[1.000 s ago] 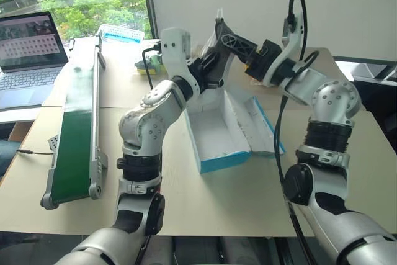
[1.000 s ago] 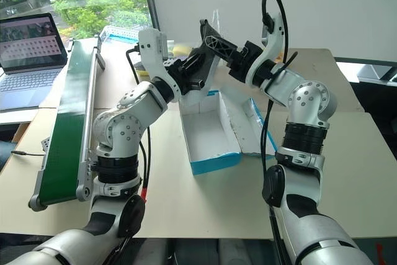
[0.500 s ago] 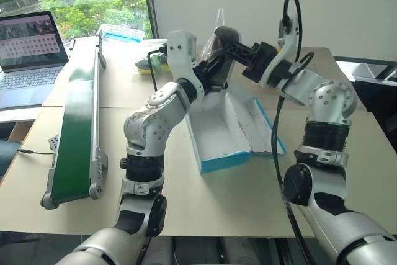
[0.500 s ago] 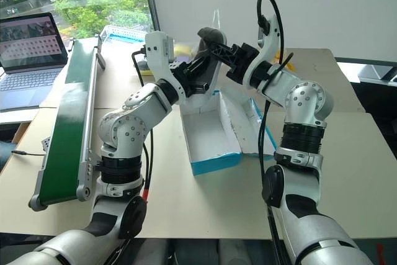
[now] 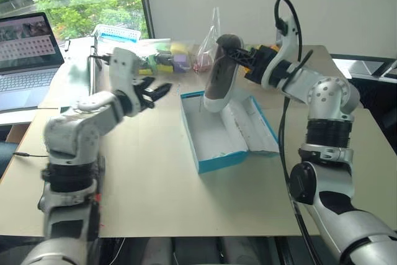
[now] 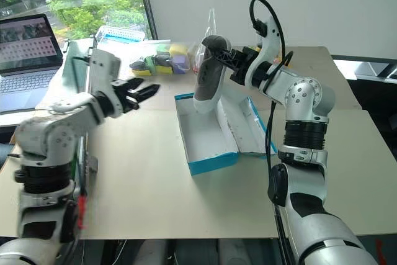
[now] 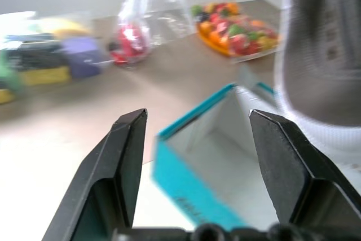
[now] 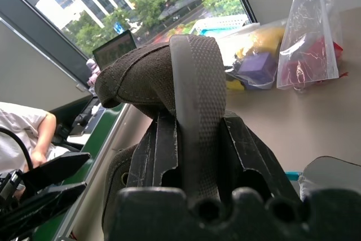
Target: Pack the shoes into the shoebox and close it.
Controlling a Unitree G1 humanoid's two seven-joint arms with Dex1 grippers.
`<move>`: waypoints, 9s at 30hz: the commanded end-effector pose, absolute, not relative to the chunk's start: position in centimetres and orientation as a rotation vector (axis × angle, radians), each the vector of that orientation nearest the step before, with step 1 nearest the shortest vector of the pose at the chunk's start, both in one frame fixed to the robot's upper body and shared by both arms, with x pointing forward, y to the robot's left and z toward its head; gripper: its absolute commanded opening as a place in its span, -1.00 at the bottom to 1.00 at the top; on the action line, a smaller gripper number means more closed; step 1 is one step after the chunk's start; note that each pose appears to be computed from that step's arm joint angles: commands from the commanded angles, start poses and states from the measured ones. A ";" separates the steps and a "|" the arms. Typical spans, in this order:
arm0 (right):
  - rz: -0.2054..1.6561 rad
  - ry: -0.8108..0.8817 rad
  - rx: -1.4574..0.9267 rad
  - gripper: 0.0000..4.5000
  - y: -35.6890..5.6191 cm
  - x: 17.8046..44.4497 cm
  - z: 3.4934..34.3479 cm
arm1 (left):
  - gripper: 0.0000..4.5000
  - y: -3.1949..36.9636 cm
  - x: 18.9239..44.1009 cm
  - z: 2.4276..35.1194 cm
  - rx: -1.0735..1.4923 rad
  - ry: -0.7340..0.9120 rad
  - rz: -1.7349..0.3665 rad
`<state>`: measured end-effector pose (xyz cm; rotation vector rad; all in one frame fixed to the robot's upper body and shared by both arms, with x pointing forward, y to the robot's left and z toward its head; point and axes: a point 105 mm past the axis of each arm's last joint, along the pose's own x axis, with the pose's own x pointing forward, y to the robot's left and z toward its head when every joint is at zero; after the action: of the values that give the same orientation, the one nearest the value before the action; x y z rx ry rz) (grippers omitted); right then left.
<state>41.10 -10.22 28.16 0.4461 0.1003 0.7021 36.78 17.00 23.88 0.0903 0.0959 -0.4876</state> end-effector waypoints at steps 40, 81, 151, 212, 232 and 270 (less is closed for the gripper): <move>0.716 0.440 -0.537 0.72 -5.6 42.8 15.3 | 0.31 12.7 32.6 22.5 0.361 0.071 -0.864; 1.358 -0.017 -0.204 1.00 1.0 34.3 23.2 | 0.99 34.2 31.6 20.6 0.012 0.116 0.453; 1.063 -0.063 0.260 1.00 -1.0 36.1 26.7 | 0.05 24.3 38.2 25.8 0.068 -0.182 -0.241; 0.771 -0.008 0.569 1.00 -7.8 39.0 28.7 | 0.05 8.9 35.7 28.4 -0.114 -0.274 -0.590; 0.811 -0.021 0.889 1.00 -9.0 38.6 30.4 | 0.05 6.2 35.0 29.6 -0.156 -0.307 -0.660; 0.820 0.159 0.857 -0.40 -6.0 39.6 27.0 | 0.04 5.5 34.5 29.9 -0.161 -0.316 -0.684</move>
<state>39.95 -6.08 25.08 0.8581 0.2338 0.7749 35.69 5.95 28.16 -0.1715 -0.2411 -0.6536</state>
